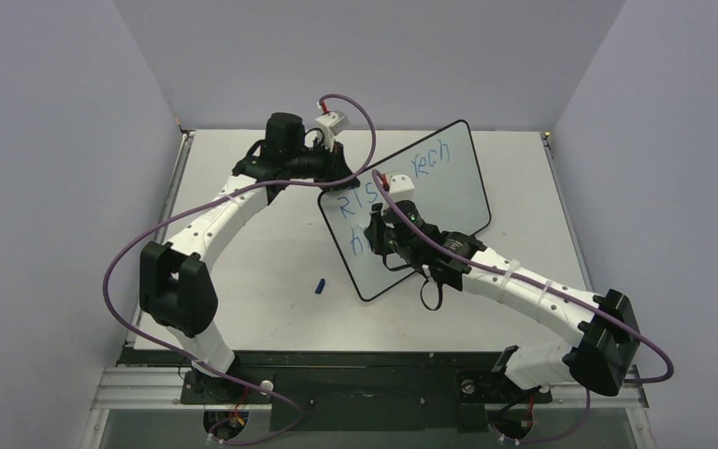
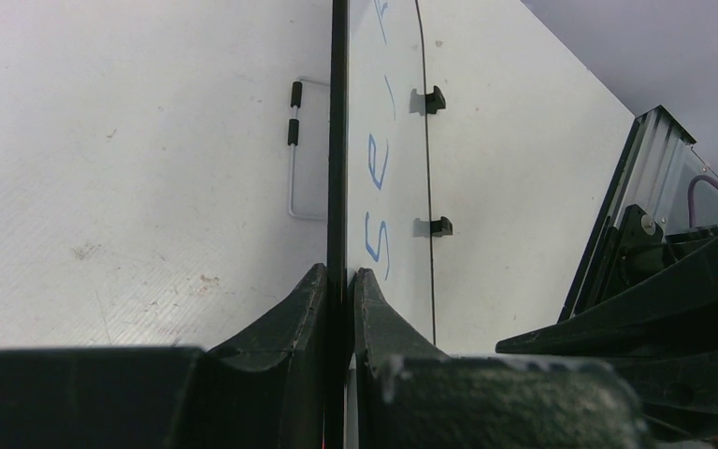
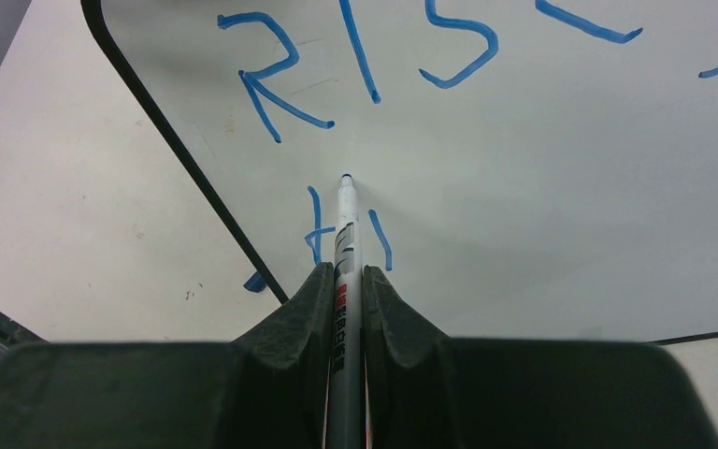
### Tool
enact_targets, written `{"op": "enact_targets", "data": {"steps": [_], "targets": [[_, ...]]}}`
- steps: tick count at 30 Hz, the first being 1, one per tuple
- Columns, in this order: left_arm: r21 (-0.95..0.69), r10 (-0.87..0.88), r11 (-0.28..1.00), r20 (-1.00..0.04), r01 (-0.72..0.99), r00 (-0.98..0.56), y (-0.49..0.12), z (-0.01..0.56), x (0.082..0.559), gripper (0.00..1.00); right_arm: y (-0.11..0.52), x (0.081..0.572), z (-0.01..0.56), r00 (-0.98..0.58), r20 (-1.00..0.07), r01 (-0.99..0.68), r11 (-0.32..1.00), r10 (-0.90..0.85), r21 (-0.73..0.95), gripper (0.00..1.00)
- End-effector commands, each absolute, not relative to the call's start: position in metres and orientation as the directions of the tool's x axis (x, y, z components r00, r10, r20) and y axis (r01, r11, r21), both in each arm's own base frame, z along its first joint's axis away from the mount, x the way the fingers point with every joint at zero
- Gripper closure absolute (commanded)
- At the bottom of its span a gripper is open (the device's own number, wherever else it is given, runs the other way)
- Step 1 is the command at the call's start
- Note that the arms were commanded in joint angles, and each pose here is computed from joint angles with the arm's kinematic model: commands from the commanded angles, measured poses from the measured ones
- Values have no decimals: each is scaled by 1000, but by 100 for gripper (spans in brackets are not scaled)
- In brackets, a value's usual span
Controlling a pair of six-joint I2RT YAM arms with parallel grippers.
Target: Write a sentence on the whiteboard
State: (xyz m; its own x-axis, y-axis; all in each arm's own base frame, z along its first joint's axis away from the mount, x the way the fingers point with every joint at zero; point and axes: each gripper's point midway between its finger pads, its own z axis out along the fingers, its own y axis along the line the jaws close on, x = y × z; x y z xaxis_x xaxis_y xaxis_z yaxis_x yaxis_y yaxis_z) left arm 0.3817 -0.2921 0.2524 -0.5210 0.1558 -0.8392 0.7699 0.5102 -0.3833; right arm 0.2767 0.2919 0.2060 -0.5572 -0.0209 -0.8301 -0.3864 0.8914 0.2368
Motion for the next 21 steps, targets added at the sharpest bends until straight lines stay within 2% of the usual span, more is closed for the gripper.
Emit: {"op": "enact_targets", "data": {"steps": [1,9,21], "targets": [[-235,128,499,-932,835,-339,-289,299,390,100,285,282,200,-551,-834,-361,901,1,240,100],[-234,128,498,-933,835,-337,-289,299,390,100,275,278,196,-556,-831,-344,908,9,240,100],[-235,128,499,-932,834,-339,-289,298,390,100,275,276,236,-501,-864,-377,884,58,277,100]]}}
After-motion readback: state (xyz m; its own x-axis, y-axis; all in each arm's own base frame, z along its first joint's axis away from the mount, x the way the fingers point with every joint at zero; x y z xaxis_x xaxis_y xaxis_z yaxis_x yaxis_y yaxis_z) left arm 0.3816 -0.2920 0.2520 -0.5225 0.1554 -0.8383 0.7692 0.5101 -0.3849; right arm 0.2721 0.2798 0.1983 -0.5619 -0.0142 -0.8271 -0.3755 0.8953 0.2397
